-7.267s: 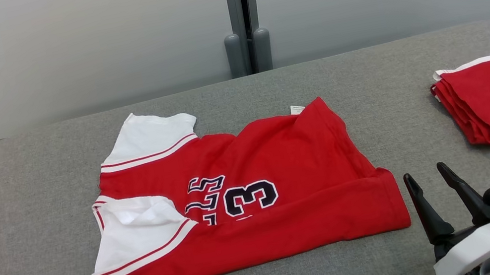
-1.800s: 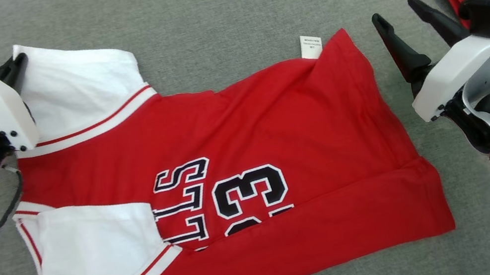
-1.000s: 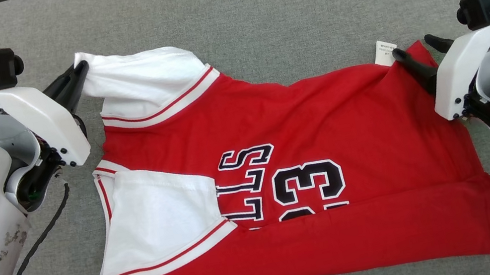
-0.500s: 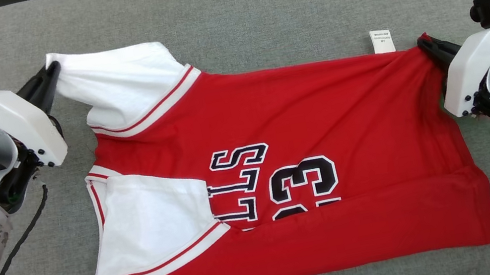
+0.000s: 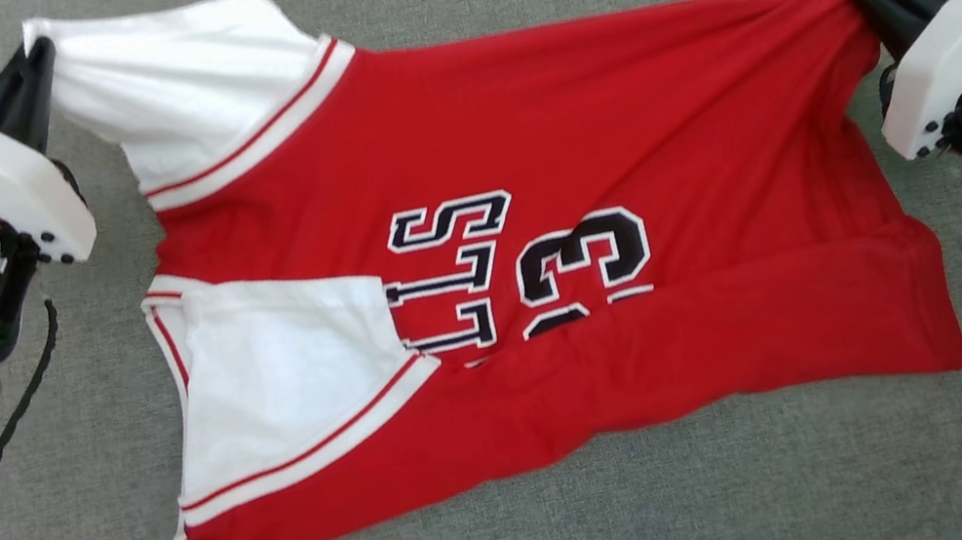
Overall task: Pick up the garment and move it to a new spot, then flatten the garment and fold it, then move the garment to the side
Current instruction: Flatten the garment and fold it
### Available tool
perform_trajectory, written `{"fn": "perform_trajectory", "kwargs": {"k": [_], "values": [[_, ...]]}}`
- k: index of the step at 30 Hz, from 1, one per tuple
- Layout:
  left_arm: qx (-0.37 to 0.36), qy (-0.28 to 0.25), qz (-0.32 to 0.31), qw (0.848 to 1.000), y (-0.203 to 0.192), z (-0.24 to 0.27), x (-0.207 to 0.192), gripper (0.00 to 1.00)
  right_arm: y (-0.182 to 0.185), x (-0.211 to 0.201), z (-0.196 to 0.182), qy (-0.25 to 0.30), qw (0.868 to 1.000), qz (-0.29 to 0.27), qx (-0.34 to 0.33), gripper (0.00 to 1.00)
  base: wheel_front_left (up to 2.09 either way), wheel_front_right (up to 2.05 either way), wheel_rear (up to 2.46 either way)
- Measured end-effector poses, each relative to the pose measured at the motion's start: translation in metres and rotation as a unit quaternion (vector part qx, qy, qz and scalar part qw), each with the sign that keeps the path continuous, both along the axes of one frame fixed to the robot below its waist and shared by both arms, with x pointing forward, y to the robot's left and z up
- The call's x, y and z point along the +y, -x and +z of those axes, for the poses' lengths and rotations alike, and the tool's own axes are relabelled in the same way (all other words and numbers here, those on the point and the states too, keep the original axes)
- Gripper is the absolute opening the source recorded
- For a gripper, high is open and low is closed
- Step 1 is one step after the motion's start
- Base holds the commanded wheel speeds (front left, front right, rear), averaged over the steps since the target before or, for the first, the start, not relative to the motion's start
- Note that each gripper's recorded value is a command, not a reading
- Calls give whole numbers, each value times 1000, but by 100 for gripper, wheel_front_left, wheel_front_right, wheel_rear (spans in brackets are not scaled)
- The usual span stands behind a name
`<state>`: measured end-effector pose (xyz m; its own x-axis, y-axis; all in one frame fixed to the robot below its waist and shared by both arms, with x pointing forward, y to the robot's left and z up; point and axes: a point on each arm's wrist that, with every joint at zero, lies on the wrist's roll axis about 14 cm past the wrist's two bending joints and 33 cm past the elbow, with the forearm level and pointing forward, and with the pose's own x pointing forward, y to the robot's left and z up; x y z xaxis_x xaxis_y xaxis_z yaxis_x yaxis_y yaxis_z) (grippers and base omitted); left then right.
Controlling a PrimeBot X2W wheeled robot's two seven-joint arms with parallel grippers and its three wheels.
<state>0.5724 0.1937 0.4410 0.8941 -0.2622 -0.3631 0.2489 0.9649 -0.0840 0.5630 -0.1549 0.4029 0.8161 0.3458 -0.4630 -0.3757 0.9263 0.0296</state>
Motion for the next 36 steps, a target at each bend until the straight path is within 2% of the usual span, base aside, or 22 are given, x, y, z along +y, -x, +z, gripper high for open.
{"fn": "perform_trajectory", "kwargs": {"k": [6,10,16,25,27,36], "values": [[-39,-24,-8,999,-23,13,-8,0,-22,-9,10,46,998,10,-39,0,0,0,0],[-61,-40,-13,997,-35,21,-11,0,-33,-2,19,51,996,23,-74,0,0,0,0],[-69,-48,-15,996,-33,25,-15,0,-31,13,25,48,993,44,-102,0,0,0,0],[-75,-64,-38,994,0,31,-11,0,2,20,29,21,993,56,-105,0,0,0,0],[-79,-65,-44,994,10,34,-10,0,11,17,32,34,991,69,-110,0,0,0,0],[-67,-70,-82,992,73,29,-11,0,61,9,25,17,994,66,-86,0,0,0,0]]}}
